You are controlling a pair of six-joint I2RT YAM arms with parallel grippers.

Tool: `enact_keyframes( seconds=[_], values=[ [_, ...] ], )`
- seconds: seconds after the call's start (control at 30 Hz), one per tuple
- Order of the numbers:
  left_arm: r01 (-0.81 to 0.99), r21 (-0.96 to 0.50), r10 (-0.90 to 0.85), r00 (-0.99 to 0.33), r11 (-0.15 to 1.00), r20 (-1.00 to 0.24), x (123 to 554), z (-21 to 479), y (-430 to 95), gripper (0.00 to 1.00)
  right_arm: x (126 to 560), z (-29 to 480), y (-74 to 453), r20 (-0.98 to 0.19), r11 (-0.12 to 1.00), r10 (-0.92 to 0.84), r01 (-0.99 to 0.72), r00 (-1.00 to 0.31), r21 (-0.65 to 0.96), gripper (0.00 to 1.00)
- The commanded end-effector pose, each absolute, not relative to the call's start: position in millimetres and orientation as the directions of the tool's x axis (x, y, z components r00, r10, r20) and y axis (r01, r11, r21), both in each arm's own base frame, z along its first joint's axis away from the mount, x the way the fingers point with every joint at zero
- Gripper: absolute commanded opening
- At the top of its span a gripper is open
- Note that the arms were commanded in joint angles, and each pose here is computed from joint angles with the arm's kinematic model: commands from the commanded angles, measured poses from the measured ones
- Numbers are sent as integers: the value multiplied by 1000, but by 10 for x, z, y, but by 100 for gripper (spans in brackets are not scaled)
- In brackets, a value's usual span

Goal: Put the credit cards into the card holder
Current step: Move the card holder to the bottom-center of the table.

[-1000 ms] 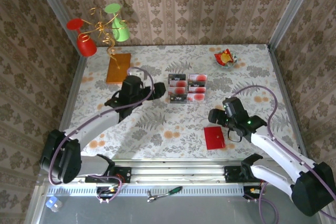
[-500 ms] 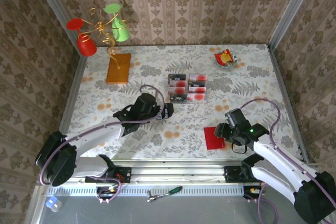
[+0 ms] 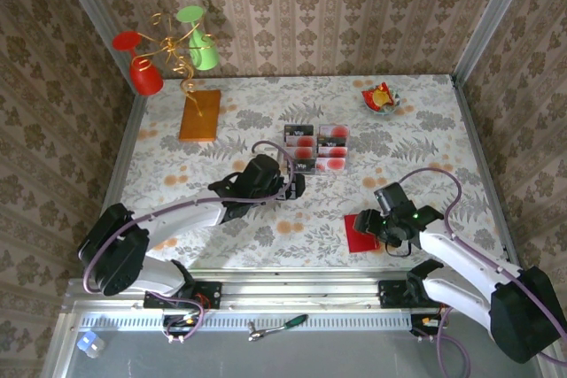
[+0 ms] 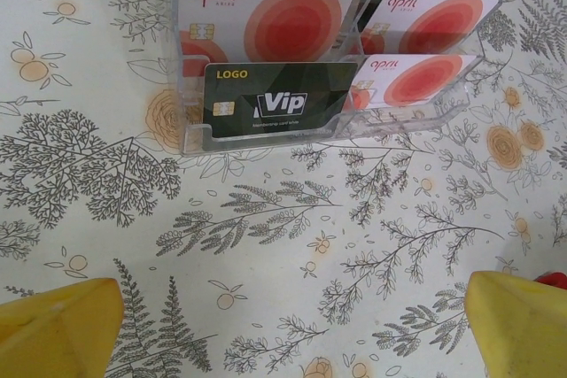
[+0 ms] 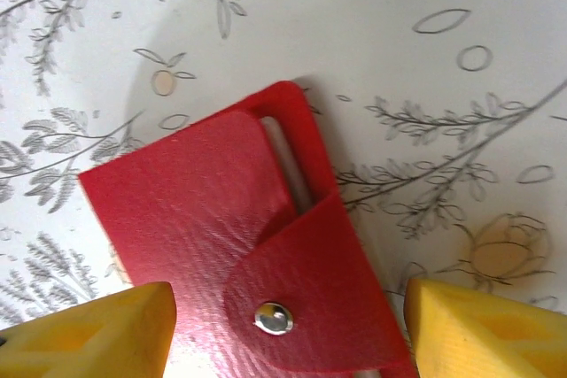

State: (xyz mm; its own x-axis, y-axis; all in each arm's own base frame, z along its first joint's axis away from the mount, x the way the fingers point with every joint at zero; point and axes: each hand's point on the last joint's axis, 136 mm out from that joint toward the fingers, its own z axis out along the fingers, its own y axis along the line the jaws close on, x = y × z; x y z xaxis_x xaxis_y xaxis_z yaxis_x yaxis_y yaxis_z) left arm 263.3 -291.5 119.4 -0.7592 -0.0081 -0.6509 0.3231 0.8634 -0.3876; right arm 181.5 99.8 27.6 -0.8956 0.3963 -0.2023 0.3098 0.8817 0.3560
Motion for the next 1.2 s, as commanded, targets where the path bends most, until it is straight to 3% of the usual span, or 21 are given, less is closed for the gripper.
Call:
enact_keyframes(
  seconds=[0.0,0.13,0.4,0.63,1.17],
  values=[
    [340,-382,-2,-744,859,-668,2665,1256,-2979,100,1836,278,1124,-179,861,389,288,-904,419,70],
    [342,-381,0,-744,859,-668,2657,1252,-2982,100,1850,256,1176,-165,849,394,289,-904,444,70],
    [351,-381,8,-745,856,-667,2619,1264,-2983,100,1779,204,927,-207,893,388,311,-898,324,73],
    [351,-376,14,-747,858,-665,2604,1241,-2985,100,1810,198,1144,-163,861,376,279,-912,426,73],
    [350,-358,25,-743,866,-668,2582,1195,-2953,100,2046,592,1706,-138,693,341,150,-930,705,62]
  ],
)
